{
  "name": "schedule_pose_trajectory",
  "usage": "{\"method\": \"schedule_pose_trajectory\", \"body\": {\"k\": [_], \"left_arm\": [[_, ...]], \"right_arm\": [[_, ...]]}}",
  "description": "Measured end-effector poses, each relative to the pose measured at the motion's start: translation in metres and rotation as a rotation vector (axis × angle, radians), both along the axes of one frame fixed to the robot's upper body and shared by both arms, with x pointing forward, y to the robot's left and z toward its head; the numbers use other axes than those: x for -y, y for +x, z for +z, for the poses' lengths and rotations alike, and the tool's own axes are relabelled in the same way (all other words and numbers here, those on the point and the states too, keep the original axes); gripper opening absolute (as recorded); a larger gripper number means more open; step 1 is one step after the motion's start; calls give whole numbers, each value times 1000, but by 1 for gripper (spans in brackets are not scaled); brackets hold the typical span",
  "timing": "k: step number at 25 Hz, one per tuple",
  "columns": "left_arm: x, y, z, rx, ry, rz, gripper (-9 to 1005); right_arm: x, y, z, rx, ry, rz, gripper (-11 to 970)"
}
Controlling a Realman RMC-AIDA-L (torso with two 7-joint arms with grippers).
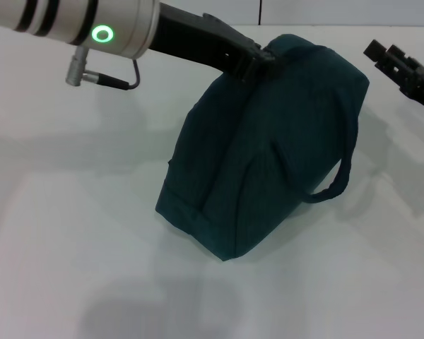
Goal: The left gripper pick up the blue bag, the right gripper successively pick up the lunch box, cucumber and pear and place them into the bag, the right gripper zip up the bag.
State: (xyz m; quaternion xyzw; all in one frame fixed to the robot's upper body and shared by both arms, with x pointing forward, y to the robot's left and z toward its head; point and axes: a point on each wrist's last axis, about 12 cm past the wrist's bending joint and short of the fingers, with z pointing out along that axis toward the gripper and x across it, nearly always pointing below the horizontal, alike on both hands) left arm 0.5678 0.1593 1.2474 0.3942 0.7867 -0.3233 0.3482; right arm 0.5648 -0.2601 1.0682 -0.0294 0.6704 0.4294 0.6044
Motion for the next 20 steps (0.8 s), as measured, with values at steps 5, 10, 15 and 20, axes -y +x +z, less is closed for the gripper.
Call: {"method": "schedule_pose_trajectory", "body": {"k": [5, 10, 15, 20], "left_arm": [[-10, -2, -2, 16, -59, 8, 145], [-23, -2, -4, 66, -127, 19, 221], [-47, -6, -9, 84, -255, -4, 389], [-75, -31, -27, 185, -375, -125, 588]], "right_arm": [[8, -14, 7, 119, -3, 8, 761], [16, -24, 15, 208, -7, 27, 868], [18, -38, 31, 369, -63, 192, 867], [20, -52, 49, 485, -156, 477, 867]]}}
